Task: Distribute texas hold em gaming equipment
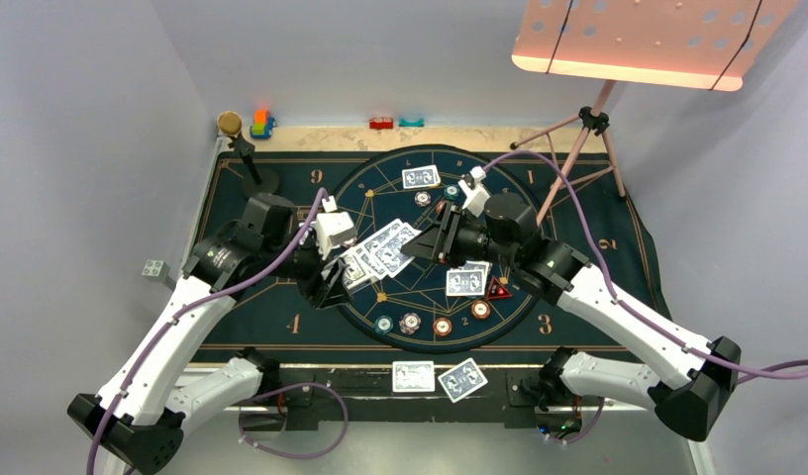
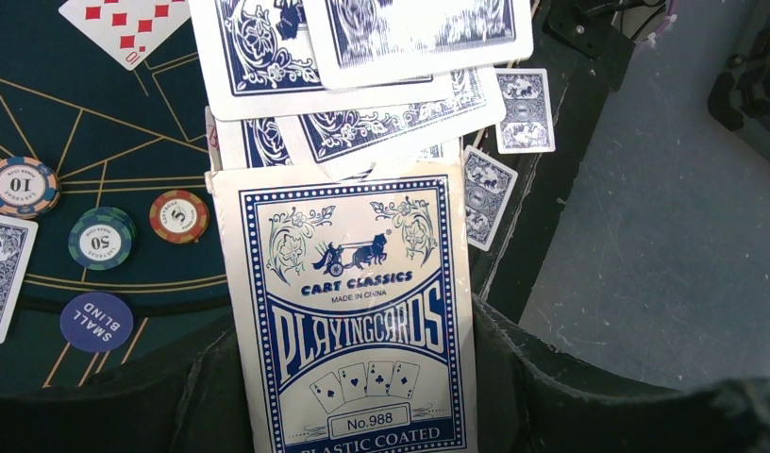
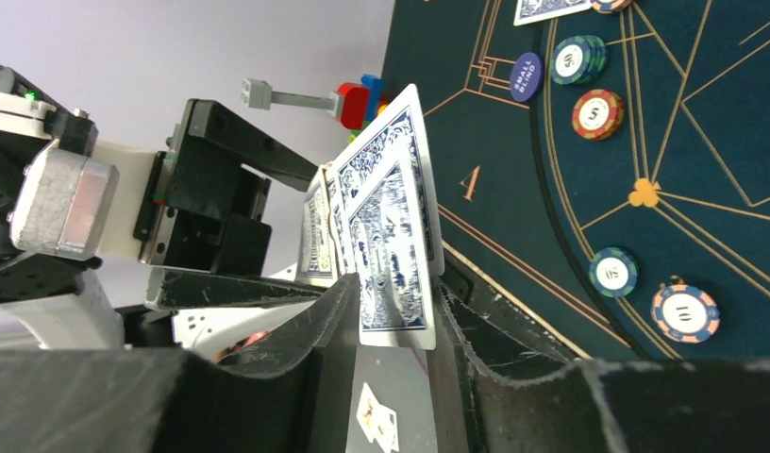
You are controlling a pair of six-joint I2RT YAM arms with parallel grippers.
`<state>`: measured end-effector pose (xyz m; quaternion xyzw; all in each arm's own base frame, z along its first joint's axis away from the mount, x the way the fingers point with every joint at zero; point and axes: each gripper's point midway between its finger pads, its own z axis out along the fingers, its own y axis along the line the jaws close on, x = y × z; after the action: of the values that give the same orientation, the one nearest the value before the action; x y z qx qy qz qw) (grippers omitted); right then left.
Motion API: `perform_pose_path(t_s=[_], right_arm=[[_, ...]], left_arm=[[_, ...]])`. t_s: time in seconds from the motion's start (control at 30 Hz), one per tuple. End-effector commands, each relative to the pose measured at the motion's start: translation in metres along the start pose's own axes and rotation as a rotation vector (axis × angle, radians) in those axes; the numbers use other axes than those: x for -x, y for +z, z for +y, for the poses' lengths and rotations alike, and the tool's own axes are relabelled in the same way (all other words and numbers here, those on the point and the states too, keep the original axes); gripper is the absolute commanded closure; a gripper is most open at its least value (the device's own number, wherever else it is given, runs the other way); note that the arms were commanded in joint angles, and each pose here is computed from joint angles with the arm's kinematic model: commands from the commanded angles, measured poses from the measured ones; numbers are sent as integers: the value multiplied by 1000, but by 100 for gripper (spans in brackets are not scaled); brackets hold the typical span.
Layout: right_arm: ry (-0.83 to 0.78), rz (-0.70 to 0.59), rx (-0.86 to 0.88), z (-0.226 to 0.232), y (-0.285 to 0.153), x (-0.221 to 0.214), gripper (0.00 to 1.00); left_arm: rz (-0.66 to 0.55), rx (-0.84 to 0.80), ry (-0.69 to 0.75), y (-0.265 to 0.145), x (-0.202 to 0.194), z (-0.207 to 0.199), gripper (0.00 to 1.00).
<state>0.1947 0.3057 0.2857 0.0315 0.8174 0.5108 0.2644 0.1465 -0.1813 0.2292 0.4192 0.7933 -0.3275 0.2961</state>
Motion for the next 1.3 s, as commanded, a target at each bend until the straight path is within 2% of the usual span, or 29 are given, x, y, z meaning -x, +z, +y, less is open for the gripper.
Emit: perform_pose_path(t_s=[0.0, 0.07, 0.3, 0.67, 0.83, 1.27], right_arm=[[7, -22, 52, 14, -3, 6, 78], [2, -25, 34, 12, -4, 7, 83], [-30, -43, 10, 13, -11, 12, 84], [-81, -16, -17, 14, -14, 11, 75], [-103, 11, 6, 21, -12, 10, 74], [-145, 55, -2, 27, -16, 8, 84]], left_arm=[[-48, 7, 14, -2, 10, 0, 100], [-49, 11, 14, -3, 10, 1, 100], [-53, 20, 18, -4, 10, 2, 100], [-57, 13, 6, -5, 11, 1, 100], [-51, -1, -1, -2, 10, 1, 100], [-57, 5, -7, -3, 10, 3, 100]])
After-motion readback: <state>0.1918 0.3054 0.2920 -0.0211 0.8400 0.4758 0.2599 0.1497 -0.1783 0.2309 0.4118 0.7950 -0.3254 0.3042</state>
